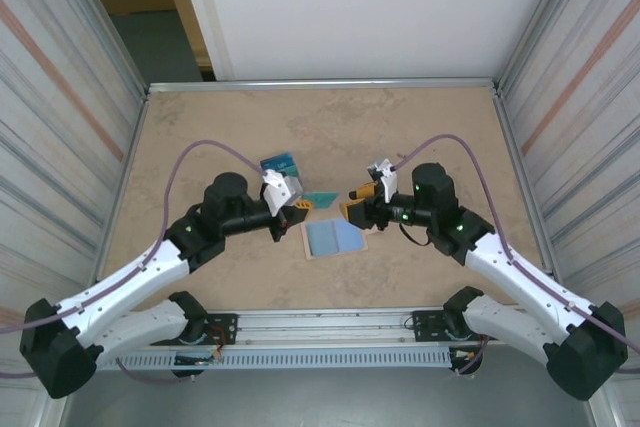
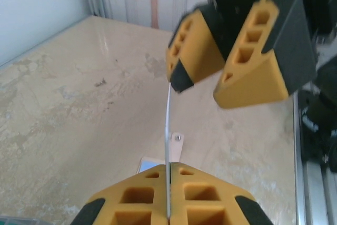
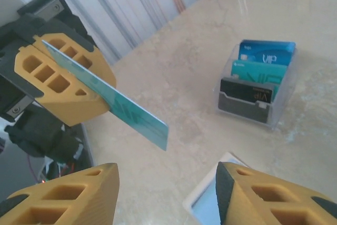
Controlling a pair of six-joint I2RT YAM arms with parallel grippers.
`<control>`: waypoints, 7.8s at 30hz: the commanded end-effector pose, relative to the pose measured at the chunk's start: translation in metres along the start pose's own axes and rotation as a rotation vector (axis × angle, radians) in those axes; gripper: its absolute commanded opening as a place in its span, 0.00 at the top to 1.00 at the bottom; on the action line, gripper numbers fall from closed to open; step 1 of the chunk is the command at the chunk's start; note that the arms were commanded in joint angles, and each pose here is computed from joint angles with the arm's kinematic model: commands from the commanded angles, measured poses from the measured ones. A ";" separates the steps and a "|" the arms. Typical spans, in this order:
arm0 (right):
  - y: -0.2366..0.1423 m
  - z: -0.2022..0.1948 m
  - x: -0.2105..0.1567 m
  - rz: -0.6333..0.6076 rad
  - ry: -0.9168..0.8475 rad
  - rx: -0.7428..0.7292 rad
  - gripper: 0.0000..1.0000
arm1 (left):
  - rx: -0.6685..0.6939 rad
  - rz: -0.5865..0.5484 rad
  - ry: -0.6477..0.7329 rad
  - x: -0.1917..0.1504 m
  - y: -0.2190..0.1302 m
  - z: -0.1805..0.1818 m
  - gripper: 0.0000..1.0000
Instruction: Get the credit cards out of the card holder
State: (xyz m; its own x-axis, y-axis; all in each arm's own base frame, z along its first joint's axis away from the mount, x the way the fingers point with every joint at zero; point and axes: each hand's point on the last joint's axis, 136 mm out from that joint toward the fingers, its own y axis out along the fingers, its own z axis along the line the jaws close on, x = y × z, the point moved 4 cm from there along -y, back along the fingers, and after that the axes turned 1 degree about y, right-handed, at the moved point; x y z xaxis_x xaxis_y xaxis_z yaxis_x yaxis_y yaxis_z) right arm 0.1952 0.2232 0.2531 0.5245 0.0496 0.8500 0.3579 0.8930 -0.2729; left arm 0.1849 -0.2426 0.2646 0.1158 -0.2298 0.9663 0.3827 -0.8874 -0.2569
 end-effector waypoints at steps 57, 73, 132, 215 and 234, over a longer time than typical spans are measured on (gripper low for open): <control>0.004 0.067 0.023 0.026 -0.163 0.332 1.00 | -0.284 0.294 0.139 0.082 -0.017 -0.020 0.47; 0.012 0.065 0.022 0.061 -0.156 0.338 1.00 | -0.340 0.407 0.141 0.059 0.006 -0.014 0.78; -0.034 -0.018 0.043 -0.140 0.048 -0.352 0.01 | 0.160 0.604 0.213 -0.121 0.051 0.203 1.00; 0.136 -0.043 -0.135 0.777 0.214 -0.689 0.55 | 0.985 0.049 -0.455 -0.080 -0.106 0.116 0.02; 0.133 -0.058 -0.166 0.861 0.236 -0.748 0.54 | 0.963 0.094 -0.464 -0.086 -0.099 0.117 0.01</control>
State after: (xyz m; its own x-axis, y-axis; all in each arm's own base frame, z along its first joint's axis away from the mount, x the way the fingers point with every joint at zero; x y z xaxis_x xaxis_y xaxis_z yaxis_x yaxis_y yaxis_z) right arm 0.2058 0.3152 0.0650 0.9047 0.3624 0.2242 0.1723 0.1701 -0.9703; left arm 0.2430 -0.0891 0.2018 0.4460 0.0512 0.8936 0.8889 -0.1422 -0.4355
